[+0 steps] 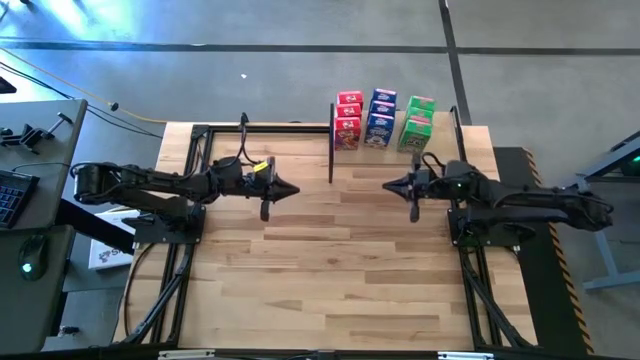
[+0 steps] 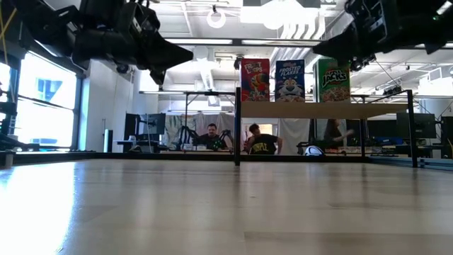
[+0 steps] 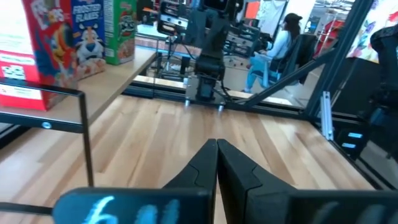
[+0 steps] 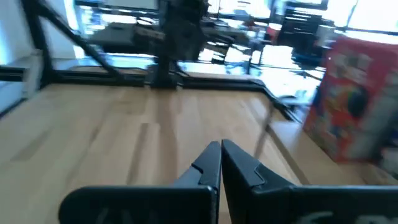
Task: Stack cereal on shelf
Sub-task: Return to Home Position
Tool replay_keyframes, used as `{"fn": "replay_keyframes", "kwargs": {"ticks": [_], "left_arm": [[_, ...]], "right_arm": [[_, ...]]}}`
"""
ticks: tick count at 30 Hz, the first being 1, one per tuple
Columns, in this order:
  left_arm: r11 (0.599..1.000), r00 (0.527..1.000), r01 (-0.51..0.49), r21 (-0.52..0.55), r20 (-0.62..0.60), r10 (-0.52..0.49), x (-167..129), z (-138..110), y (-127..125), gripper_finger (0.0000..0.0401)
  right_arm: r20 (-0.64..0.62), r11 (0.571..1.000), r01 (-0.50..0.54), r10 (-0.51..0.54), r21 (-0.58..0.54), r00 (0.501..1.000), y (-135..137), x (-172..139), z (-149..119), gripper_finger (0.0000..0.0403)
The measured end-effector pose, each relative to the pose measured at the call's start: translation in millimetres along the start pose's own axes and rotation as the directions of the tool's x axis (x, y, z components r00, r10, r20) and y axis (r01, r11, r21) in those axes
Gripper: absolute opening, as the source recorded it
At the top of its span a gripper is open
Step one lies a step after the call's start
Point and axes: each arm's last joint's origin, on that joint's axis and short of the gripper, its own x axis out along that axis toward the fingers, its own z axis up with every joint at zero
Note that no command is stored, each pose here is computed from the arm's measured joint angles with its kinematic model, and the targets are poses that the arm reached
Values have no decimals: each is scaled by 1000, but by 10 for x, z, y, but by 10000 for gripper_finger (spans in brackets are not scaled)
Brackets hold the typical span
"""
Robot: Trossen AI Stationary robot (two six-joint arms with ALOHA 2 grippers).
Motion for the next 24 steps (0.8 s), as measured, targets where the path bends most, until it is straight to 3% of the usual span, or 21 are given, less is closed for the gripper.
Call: {"fn": "replay_keyframes", "kwargs": {"ticks": [5,16,24], "left_arm": [[1000,1000,-23,13,0,23,-13,3,51,3],[998,999,-47,31,1,47,-36,-11,99,1],[996,996,-87,-18,23,87,-345,-193,82,1]], "right_arm": [[-1,996,86,-86,10,996,13,-105,-157,0],[155,994,105,-107,20,982,88,-339,-429,0],[201,990,140,-140,16,969,111,-487,-479,0]]}}
